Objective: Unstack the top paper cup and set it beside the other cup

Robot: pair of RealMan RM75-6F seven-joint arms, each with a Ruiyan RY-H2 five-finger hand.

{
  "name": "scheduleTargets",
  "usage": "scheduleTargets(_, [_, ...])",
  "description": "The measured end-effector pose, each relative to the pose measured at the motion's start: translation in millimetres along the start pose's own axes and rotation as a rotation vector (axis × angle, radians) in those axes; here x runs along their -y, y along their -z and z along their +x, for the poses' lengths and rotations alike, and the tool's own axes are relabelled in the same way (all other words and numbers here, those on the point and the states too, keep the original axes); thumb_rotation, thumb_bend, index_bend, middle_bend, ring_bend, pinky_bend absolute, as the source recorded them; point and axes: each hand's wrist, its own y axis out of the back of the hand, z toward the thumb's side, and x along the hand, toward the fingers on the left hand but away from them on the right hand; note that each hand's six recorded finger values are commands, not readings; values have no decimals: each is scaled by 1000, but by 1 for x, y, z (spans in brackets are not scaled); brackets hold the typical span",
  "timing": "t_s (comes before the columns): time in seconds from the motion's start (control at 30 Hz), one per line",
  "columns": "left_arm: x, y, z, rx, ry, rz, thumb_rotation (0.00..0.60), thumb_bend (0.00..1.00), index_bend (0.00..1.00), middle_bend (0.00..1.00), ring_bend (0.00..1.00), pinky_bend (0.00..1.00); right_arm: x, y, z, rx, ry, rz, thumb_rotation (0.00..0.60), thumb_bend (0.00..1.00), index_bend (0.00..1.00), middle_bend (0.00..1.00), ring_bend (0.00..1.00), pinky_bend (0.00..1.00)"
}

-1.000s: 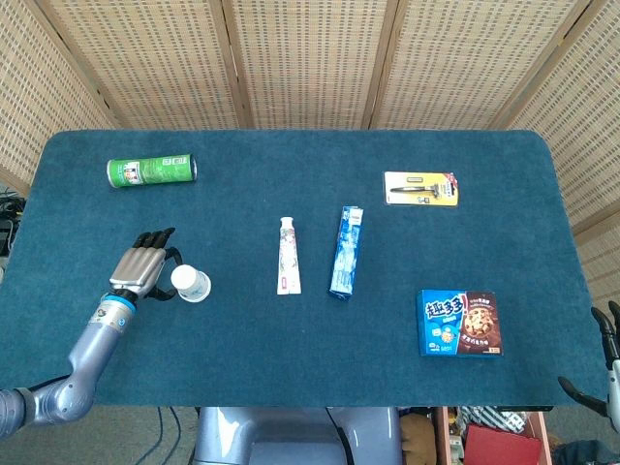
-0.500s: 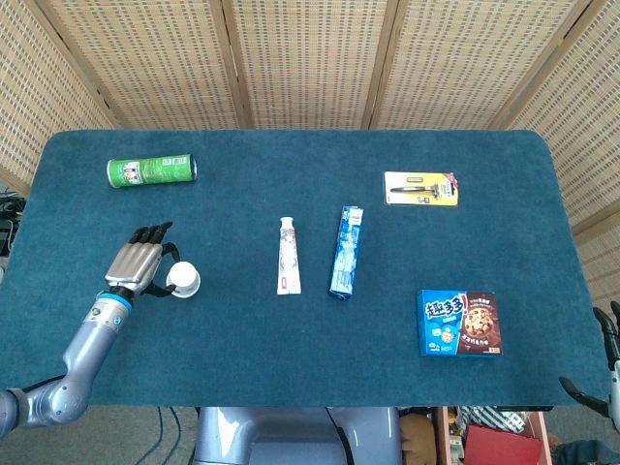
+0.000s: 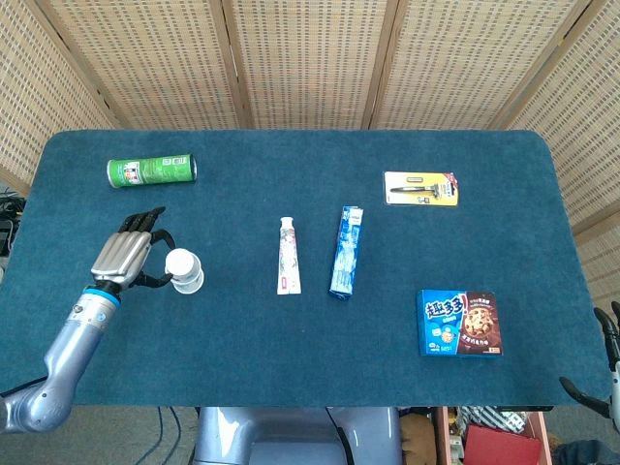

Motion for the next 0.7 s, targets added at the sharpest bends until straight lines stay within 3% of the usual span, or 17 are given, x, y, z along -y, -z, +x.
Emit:
scheduleTargets(0.27, [-50,29,-12,-35,-83,-102,600,274,441,0,0,0,1,-1,0,-3,-4,4,600,0,0,0,0,0])
scheduleTargets(0.47, [-46,67,-12,-99,-58,-150,600,273,441,0,0,0,4,-4,1,-10,-11,13,600,0,0,0,0,0])
scheduleTargets(0.7, [-20,102,-6,-151,-5,-190,600,273,441,0,0,0,7,-7,1,-12,-19,25,600,0,0,0,0,0])
